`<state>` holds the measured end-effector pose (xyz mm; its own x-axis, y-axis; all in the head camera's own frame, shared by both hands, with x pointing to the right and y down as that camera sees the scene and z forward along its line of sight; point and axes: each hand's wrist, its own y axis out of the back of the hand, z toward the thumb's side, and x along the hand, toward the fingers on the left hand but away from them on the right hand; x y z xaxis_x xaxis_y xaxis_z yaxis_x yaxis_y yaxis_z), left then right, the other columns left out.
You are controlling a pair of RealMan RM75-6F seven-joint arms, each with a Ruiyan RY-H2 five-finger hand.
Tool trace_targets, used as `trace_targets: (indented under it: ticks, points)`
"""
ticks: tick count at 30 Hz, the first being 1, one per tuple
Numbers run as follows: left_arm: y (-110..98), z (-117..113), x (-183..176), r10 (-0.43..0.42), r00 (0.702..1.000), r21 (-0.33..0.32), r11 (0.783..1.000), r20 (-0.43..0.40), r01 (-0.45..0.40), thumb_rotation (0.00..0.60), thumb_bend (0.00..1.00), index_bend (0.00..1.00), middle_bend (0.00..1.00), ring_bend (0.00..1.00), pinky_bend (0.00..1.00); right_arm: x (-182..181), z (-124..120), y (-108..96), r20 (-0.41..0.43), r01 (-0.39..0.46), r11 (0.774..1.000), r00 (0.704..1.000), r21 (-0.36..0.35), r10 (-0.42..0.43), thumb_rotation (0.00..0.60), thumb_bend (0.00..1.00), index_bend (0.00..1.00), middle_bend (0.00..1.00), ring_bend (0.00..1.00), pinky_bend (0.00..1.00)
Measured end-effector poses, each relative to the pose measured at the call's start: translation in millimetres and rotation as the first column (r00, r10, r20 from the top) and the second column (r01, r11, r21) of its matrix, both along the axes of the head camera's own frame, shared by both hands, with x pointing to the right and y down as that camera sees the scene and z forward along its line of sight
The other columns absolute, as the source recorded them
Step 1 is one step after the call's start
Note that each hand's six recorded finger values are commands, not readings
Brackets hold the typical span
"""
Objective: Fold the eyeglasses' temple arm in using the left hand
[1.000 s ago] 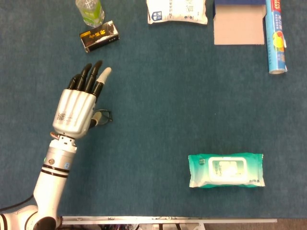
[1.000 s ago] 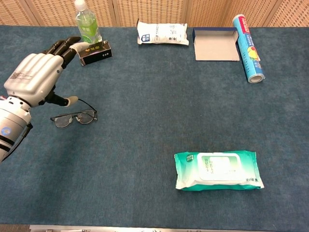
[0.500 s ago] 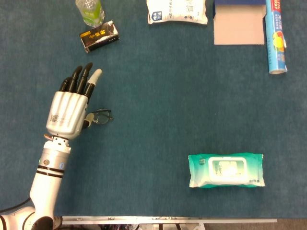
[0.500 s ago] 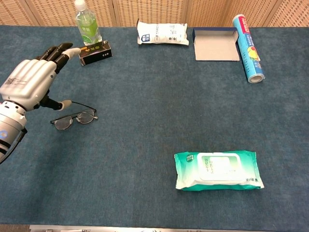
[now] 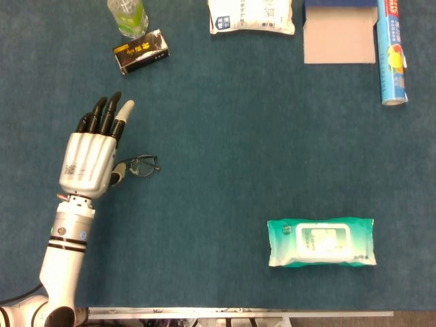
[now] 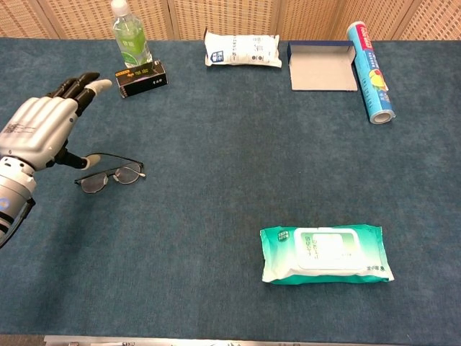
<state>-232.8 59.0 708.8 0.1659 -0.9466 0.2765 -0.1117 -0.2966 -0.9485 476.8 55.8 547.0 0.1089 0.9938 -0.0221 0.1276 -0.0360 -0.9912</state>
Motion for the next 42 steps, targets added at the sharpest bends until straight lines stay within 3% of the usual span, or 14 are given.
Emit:
trace_targets:
  ticks: [15, 22, 31, 42]
  points:
    - [12.0, -12.5, 16.4, 0.026, 0.996, -0.043, 0.999, -0.089, -0.030, 0.600, 0.17, 0.05, 0.00, 0.03, 0.19, 0.6, -0.1, -0.4, 0.002, -0.002, 1.000, 1.000, -0.001, 0.002, 0.600, 0.39, 0.63, 0.52, 0.41, 0.44]
    - [8.2, -22.2, 23.6, 0.039, 0.993, -0.022, 0.999, -0.115, -0.042, 0.600, 0.17, 0.05, 0.00, 0.03, 0.19, 0.6, -0.9, -0.6, 0.005, -0.002, 1.000, 1.000, 0.001, 0.002, 0.600, 0.39, 0.63, 0.52, 0.41, 0.44]
    - [-6.1, -19.5, 16.5, 0.022, 0.998, 0.034, 0.999, -0.065, -0.019, 0.600, 0.17, 0.05, 0.00, 0.03, 0.19, 1.0, -1.3, -0.7, 0.005, -0.003, 1.000, 1.000, 0.002, 0.003, 0.600, 0.39, 0.63, 0.52, 0.41, 0.44]
    - [-7.2, 0.2, -0.3, -0.028, 0.999, 0.008, 1.000, -0.032, 0.028, 0.600, 0.17, 0.05, 0.00, 0.03, 0.19, 1.0, 0.0, -0.8, 0.000, -0.004, 1.000, 1.000, 0.000, 0.004, 0.600, 0.39, 0.63, 0.52, 0.41, 0.44]
